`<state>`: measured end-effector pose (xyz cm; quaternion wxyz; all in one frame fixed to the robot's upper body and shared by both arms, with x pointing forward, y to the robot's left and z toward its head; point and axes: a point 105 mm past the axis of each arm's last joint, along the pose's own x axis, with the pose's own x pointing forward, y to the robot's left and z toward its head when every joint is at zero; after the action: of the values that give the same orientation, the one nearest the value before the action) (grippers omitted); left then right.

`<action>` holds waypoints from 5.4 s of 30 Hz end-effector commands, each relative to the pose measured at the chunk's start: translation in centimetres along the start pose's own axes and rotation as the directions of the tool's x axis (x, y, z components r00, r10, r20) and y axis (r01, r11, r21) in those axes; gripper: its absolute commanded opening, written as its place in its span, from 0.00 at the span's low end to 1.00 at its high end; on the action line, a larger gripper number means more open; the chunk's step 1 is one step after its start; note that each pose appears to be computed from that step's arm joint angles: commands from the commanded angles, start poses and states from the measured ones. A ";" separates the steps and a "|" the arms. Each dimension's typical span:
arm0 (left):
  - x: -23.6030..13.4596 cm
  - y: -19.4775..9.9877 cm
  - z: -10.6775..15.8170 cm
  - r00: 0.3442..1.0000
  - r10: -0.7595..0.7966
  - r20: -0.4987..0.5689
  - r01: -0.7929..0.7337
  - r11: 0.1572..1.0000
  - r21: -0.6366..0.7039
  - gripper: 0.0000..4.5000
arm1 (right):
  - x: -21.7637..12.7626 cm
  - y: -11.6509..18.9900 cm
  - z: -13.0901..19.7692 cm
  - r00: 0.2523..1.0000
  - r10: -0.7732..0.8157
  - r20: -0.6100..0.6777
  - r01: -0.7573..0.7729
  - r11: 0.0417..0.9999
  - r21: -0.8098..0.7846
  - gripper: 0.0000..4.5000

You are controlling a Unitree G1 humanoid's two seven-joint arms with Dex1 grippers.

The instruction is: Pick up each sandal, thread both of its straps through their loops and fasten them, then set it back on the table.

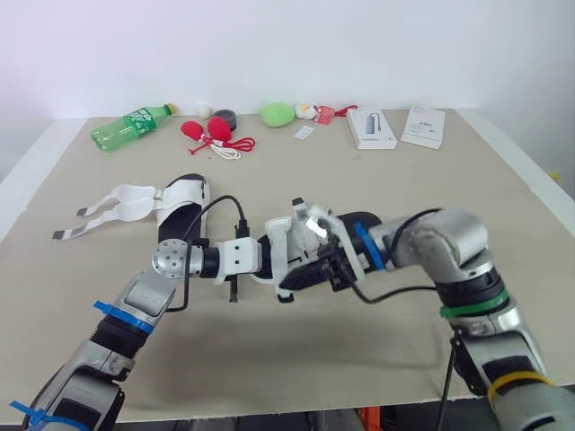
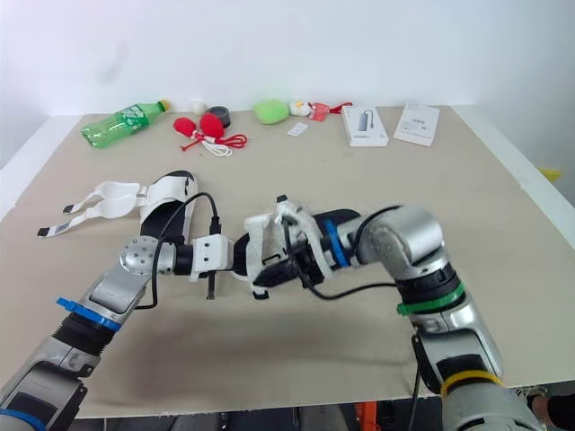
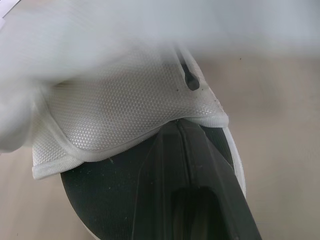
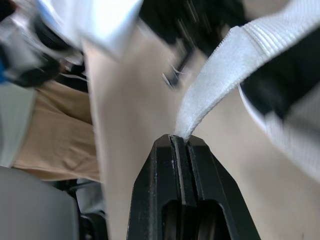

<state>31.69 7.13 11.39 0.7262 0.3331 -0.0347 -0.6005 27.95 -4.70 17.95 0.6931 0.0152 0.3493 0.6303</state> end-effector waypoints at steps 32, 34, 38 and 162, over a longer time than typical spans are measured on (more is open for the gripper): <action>0.7 -1.3 -1.9 0.998 -0.030 -0.059 0.026 0.998 -0.060 0.00 | -1.7 -5.0 1.2 0.985 -0.131 -0.110 0.131 0.991 -0.005 0.01; 0.7 -1.3 -1.9 0.998 -0.030 -0.060 0.026 0.998 -0.059 0.00 | -1.7 -5.1 1.4 0.986 -0.132 -0.102 0.134 0.991 0.016 0.01; 0.7 -1.2 -1.9 0.998 -0.030 -0.061 0.026 0.998 -0.059 0.00 | -1.8 -5.9 1.4 0.980 -0.168 -0.105 0.170 0.985 0.008 0.01; 1.0 -1.8 -2.3 0.996 -0.043 -0.072 0.038 0.997 -0.072 0.00 | -2.4 -2.6 2.2 0.990 -0.124 -0.070 0.109 0.975 -0.196 0.66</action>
<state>31.70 6.29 11.07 0.7310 0.3212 -0.0394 -0.6007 30.89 -6.45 17.38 0.6973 -0.0985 0.3484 0.6186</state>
